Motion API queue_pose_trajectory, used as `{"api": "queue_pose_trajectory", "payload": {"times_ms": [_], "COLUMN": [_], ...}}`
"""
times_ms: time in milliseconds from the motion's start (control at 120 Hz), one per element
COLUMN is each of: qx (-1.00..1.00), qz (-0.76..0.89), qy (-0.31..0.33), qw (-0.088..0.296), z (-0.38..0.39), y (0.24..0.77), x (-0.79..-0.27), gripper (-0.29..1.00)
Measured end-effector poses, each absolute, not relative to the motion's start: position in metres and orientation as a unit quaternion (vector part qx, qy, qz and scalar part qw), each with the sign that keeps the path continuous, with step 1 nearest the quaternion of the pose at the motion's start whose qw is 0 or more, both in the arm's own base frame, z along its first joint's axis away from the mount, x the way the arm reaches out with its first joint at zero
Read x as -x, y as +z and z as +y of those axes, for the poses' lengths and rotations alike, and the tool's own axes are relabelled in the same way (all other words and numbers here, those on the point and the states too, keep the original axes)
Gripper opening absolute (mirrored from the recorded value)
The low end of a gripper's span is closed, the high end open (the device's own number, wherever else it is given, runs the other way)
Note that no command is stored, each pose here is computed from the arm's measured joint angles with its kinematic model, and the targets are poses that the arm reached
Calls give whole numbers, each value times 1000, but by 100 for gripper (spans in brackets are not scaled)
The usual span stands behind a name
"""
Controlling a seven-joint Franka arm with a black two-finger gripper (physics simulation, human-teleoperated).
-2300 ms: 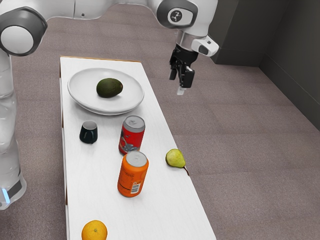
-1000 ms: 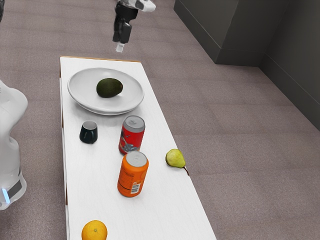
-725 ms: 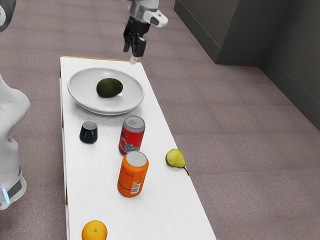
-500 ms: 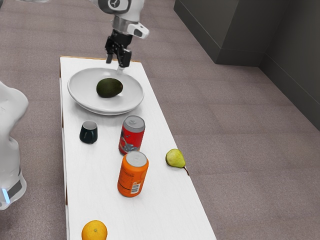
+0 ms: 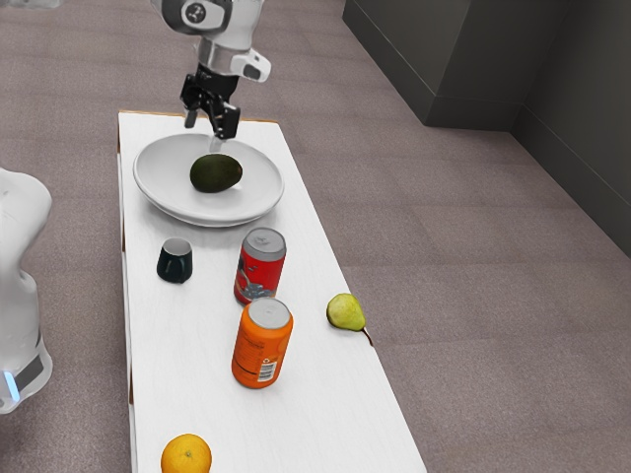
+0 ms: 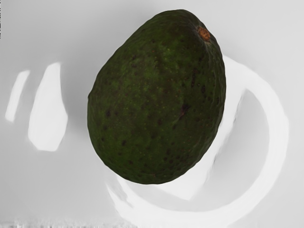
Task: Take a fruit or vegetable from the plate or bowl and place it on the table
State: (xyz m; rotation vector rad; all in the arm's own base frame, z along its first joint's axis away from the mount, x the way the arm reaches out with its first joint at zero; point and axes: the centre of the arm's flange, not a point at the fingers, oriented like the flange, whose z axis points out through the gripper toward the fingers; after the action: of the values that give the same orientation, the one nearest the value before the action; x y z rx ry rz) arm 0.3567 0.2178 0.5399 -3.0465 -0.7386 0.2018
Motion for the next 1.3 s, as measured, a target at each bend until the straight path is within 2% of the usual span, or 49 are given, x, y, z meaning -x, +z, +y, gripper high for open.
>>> {"api": "queue_pose_trajectory", "payload": {"times_ms": [217, 525, 917, 1300], "qx": [963, 954, 959, 965], "qz": [-266, -297, -282, -258], "qy": [48, 45, 37, 48], "qw": [10, 13, 13, -2], "z": [227, 250, 235, 215], "y": [570, 577, 584, 563], "x": [-354, -340, -340, -324], "gripper": [70, 70, 70, 70]}}
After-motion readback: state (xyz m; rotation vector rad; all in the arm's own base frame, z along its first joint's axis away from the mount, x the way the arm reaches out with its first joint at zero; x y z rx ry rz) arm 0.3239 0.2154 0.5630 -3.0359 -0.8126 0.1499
